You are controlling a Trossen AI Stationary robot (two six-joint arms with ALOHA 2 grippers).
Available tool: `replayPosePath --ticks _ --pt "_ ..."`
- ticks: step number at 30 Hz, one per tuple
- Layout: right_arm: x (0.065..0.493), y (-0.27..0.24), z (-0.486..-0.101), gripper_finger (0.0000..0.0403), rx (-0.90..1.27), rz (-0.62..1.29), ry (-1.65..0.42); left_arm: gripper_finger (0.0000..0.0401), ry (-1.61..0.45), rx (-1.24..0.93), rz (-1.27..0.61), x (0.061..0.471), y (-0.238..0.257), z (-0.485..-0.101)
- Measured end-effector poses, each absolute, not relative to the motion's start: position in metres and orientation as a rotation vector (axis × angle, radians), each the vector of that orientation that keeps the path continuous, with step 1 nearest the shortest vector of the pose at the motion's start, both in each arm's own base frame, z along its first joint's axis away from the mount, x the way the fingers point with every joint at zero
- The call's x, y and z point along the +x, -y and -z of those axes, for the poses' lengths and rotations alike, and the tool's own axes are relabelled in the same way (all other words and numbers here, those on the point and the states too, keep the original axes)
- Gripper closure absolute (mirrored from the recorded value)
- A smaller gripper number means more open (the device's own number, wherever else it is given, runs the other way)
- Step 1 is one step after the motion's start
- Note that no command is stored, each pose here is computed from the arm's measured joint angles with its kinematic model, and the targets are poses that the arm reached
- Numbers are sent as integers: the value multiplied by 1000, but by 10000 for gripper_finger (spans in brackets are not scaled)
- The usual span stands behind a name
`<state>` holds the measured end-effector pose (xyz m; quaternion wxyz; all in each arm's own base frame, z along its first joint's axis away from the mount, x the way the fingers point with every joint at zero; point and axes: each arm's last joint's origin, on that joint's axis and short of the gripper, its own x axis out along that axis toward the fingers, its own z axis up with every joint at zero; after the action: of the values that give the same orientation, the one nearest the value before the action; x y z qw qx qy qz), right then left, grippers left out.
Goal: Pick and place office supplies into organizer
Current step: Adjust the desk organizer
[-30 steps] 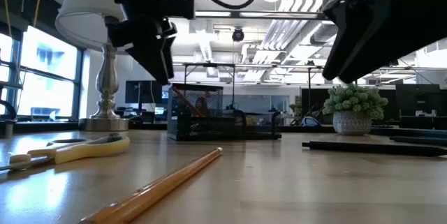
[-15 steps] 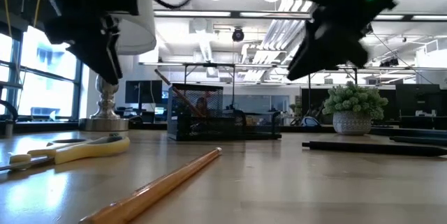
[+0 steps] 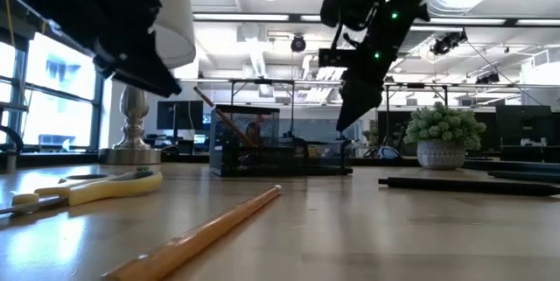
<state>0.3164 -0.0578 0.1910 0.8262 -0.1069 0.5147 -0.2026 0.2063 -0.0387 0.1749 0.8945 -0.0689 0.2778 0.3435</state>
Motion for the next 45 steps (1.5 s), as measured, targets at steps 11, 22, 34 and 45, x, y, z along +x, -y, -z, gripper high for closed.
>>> replayPosePath --ticks 11,22,34,45 --pt "339 116 -225 263 -466 109 -974 142 -504 -139 -571 198 76 -177" --pt "387 143 -207 263 -375 -83 -1250 142 -497 -173 -544 196 79 -179" --pt "394 154 -172 286 -291 -66 -1269 142 -490 -183 -507 190 91 -179" --pt "385 142 -176 389 -144 -8 -1366 142 -484 -204 -506 189 92 -179"
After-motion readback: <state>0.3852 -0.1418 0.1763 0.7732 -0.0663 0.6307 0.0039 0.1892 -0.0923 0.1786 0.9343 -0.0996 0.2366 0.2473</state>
